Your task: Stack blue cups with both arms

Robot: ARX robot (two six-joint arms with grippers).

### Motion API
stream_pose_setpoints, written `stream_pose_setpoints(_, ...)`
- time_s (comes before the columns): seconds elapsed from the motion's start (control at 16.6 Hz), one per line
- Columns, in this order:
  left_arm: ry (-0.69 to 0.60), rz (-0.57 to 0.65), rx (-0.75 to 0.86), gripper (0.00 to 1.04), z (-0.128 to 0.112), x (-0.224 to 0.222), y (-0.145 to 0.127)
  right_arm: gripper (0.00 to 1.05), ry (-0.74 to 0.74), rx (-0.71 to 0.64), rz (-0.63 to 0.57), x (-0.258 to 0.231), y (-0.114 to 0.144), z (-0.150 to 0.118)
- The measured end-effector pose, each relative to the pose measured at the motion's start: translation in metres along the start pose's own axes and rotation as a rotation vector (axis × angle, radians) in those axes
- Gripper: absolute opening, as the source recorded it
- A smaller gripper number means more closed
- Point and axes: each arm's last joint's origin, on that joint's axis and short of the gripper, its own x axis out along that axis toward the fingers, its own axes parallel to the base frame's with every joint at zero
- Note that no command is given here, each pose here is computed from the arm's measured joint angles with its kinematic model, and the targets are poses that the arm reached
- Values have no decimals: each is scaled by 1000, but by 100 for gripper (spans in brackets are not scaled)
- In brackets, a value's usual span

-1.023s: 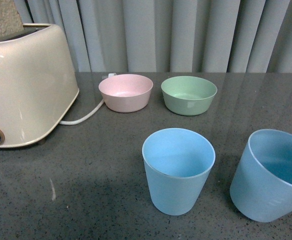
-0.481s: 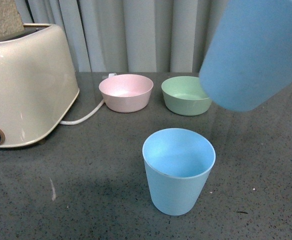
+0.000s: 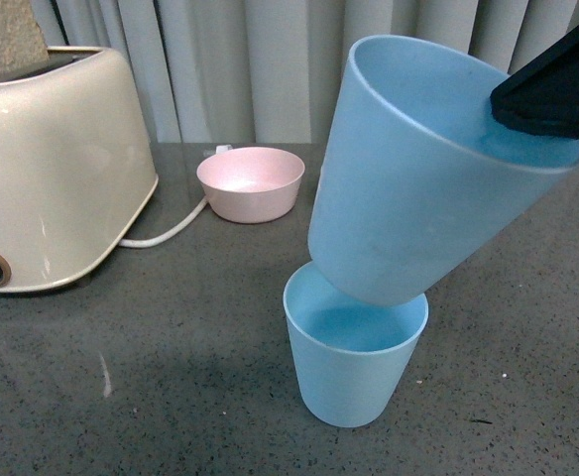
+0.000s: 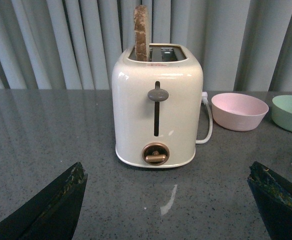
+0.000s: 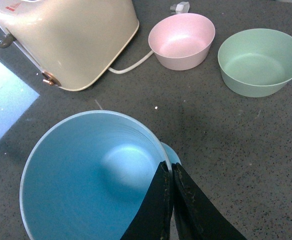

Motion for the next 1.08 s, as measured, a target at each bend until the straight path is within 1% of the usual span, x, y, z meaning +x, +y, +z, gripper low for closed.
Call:
stream_pose_setpoints(0.78, 0, 0, 0, 98, 0, 0, 0, 2, 55, -8, -37, 25, -4, -14)
stream_pose_setpoints(0.84, 0, 0, 0, 98, 0, 0, 0, 8, 56, -8, -38, 26, -4, -14)
stream_pose_setpoints(0.9, 0, 0, 0, 98, 0, 0, 0, 17, 57, -10, -37, 27, -3, -14)
stream_pose_setpoints(0.96, 0, 0, 0, 98, 0, 0, 0, 30, 55, -11, -33, 27, -2, -14)
stream_pose_setpoints(1.08, 0, 0, 0, 98, 0, 0, 0, 48, 49, -6, -23, 27, 0, -12)
